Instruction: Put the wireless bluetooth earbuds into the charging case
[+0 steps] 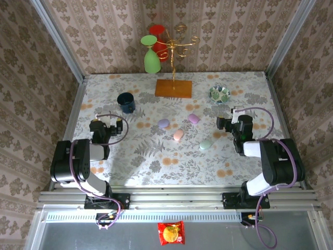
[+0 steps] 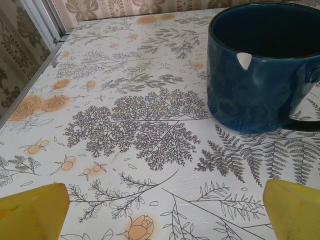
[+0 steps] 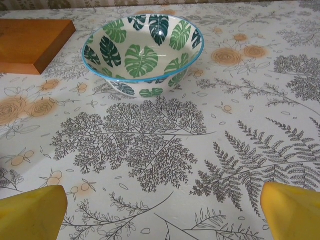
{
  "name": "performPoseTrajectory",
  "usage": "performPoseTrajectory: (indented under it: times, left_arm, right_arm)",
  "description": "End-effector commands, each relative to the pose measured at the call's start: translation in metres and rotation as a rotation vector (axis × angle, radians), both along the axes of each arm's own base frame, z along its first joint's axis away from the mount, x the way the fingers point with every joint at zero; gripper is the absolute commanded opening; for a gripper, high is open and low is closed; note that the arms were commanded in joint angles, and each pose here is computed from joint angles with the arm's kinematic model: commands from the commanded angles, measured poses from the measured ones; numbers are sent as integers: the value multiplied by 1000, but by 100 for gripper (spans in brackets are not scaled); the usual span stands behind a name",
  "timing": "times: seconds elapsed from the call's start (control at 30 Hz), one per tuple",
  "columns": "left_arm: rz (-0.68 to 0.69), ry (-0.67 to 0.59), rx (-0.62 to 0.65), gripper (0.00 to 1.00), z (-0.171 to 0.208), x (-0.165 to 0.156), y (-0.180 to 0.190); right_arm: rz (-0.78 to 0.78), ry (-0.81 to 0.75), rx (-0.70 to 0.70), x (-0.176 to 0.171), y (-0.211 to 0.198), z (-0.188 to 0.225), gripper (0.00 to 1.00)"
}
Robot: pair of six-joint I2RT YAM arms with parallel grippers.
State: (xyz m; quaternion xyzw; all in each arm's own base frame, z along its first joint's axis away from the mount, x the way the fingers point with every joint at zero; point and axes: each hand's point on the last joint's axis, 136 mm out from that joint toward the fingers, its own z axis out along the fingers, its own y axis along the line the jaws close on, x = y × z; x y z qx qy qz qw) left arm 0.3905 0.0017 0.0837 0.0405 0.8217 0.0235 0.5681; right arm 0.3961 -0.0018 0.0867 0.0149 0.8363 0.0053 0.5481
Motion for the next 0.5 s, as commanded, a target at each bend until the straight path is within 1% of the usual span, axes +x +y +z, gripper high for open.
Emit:
performPoseTrajectory:
  times: [0.0,0.47]
  left_arm:
    - [-36,-24,-5,100,11,10,-8]
    - [-36,-24,1,100,11,10,-9]
  right_arm:
    - [1,-54,10,4,0,10,100]
    - [0,-54,8,4,0,10,100]
